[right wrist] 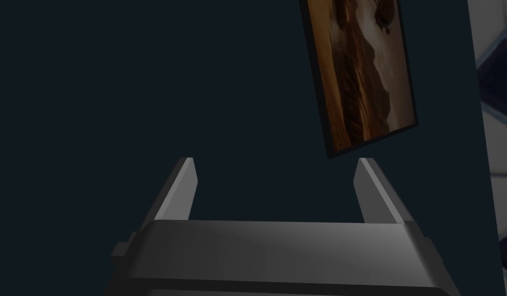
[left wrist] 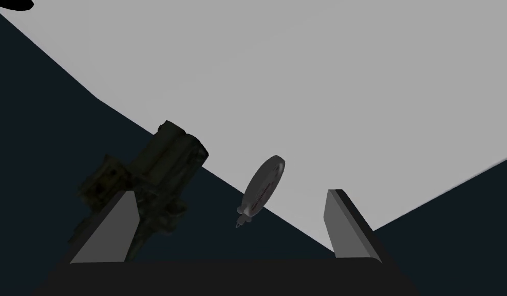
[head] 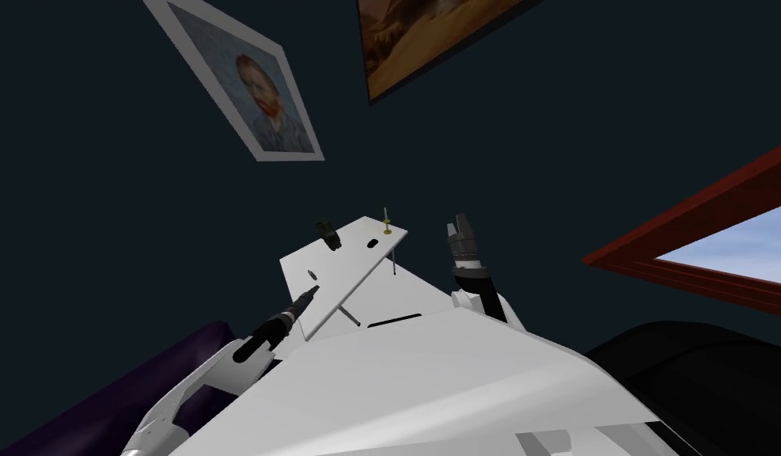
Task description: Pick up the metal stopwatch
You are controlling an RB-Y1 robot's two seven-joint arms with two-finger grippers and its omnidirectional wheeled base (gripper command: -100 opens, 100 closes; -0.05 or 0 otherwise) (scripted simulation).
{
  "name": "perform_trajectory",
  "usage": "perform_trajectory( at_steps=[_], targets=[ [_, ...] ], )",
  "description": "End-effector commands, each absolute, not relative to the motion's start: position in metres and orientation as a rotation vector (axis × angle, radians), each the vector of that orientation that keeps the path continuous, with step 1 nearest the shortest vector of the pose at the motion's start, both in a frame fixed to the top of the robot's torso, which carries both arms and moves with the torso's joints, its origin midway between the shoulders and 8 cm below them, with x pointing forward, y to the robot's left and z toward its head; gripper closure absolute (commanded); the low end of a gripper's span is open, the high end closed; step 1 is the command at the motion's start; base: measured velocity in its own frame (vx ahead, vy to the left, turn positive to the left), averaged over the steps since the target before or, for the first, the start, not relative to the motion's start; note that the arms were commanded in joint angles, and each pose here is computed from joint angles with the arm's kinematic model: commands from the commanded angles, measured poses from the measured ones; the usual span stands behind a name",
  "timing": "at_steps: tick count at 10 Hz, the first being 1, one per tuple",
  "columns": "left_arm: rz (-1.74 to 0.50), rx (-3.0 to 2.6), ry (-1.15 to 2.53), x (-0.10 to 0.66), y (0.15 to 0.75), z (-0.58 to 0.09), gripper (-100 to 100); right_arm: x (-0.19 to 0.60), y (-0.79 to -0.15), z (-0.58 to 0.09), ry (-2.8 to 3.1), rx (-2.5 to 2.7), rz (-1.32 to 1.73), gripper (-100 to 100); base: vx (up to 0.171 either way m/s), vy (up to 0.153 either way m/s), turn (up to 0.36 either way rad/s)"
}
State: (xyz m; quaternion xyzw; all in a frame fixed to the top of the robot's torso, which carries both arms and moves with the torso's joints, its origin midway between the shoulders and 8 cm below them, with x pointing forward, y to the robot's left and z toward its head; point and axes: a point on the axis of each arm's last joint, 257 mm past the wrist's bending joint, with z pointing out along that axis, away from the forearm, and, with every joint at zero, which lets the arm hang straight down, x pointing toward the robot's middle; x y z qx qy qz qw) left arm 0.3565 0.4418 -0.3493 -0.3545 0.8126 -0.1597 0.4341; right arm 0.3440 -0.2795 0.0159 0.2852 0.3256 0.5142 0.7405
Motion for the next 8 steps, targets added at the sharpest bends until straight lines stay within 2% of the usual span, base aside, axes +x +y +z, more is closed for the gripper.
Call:
perform_trajectory(
  at_steps=[1, 8],
  targets=[
    [-0.292, -0.907, 2.075, 0.341, 0.471, -0.363, -100, 0.344, -0.279, 0.016, 0.714, 0.625, 1.128, 0, 0.061, -0.068, -0.192],
    [0.096, -1.01, 2.18, 0.283, 0.594, -0.381, -100, 0.344, -0.28, 0.016, 0.714, 0.626, 1.128, 0, 0.098, -0.067, -0.138]
  ],
)
